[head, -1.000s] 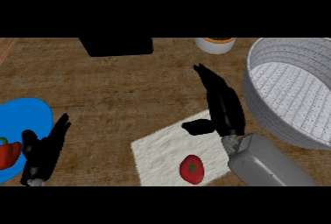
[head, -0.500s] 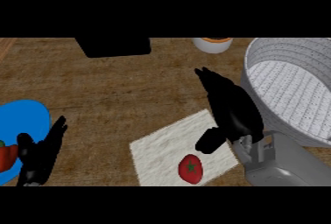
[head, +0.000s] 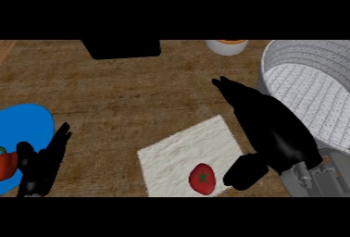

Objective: Pick the tomato from the placemat and place it in the basket

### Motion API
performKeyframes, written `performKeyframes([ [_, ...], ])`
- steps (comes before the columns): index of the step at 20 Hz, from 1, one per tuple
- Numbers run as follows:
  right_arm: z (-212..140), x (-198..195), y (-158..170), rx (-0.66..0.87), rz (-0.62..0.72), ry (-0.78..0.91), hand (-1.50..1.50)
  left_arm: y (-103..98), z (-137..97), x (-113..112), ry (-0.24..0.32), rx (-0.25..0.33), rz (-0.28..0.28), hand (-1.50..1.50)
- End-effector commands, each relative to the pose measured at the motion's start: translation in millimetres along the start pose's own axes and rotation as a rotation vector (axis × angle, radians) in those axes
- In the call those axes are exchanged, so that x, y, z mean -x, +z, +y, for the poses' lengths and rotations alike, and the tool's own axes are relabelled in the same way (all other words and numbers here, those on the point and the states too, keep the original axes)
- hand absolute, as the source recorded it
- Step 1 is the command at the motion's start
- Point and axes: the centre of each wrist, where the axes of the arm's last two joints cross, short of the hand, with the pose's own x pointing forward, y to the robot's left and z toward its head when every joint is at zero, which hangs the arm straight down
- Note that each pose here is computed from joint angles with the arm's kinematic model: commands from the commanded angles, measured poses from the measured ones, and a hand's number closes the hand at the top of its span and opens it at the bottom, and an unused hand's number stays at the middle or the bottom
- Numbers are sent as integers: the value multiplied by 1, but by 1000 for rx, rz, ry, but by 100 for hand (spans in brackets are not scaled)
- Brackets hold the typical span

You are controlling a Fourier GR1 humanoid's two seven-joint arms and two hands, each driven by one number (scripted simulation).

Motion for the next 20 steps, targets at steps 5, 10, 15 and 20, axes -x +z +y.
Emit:
performKeyframes([
  [5, -12, -3, 35, -36, 169, 33, -150, 17, -22, 38, 15, 35, 173, 0],
  [10, -3, 0, 37, -29, 186, 3, -150, 12, -18, 28, 24, 45, 165, 0],
  [15, 16, 6, 41, -36, 190, 11, -150, 6, -19, 38, -3, 48, 173, 0],
  [20, 42, 16, 34, -90, 251, 65, -150, 8, -26, 32, 0, 52, 158, 0],
])
